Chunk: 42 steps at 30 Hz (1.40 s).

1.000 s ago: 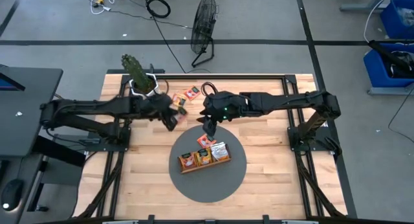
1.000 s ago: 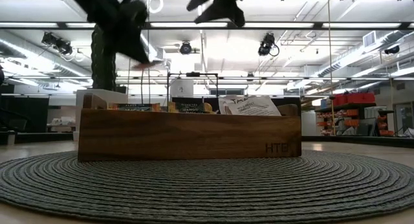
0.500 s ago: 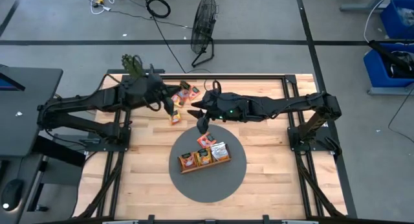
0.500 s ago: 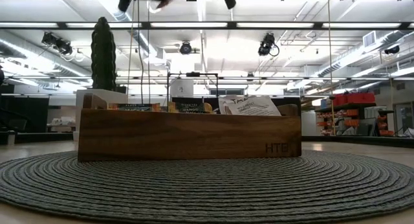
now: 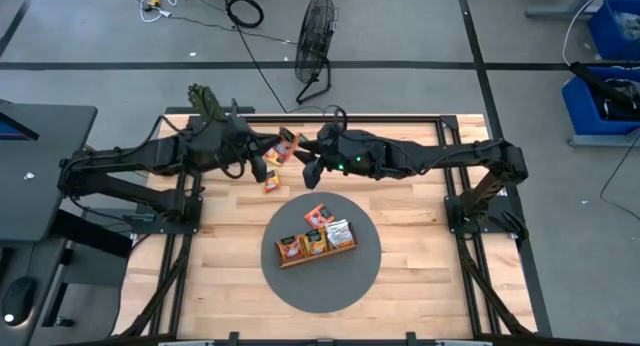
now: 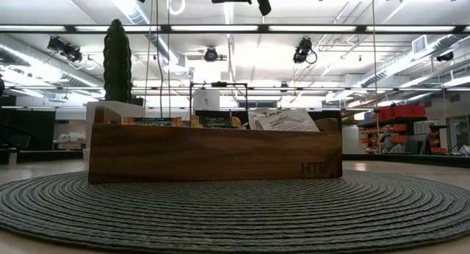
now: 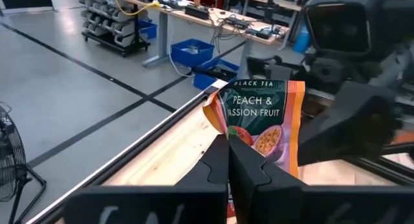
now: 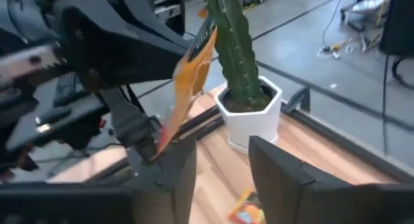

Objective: Pick & Place Tea
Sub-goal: Put the bottom left orange tea bag into the left section of the wooden organizer

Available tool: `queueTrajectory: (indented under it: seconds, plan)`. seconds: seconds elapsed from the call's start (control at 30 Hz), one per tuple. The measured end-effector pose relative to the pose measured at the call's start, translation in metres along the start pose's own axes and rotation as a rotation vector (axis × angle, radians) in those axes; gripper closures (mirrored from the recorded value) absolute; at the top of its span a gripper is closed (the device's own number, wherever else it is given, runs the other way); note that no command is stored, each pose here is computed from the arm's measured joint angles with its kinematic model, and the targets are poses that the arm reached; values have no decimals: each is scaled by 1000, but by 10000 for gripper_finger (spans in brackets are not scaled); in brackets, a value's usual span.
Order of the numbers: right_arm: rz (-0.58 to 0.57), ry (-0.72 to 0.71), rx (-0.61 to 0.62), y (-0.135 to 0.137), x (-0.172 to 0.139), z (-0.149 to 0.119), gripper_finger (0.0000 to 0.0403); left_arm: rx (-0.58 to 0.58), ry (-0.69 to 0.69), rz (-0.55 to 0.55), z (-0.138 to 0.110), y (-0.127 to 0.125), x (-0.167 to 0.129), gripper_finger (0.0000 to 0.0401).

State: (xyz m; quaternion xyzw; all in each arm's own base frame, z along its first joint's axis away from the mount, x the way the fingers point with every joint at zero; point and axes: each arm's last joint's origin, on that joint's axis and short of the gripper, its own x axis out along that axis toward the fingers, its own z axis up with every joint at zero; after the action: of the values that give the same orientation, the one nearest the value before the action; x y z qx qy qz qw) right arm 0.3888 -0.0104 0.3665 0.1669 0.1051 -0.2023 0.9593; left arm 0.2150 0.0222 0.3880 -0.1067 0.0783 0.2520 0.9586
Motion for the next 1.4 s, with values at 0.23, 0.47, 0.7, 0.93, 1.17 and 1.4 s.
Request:
queueTrajectory:
  seconds: [0.23,0.47,0.7,0.93,1.17,1.4]
  plan:
    - [112,13,39,2,1,3,326,71,-4,36,-1,-3,-2,400]
    - [136,-8,36,10,-2,3,343,135,-19,76,0,-2,-2,400]
    - [119,-101,70,3,0,14,315,145,-23,53,0,-4,-3,400]
    - [113,-92,98,-2,2,15,313,149,-39,41,2,-5,-3,400]
    - [162,-72,24,5,0,12,351,207,-52,64,4,-2,-6,400]
    - [159,-13,-20,10,-2,3,341,169,-116,94,16,10,-26,400]
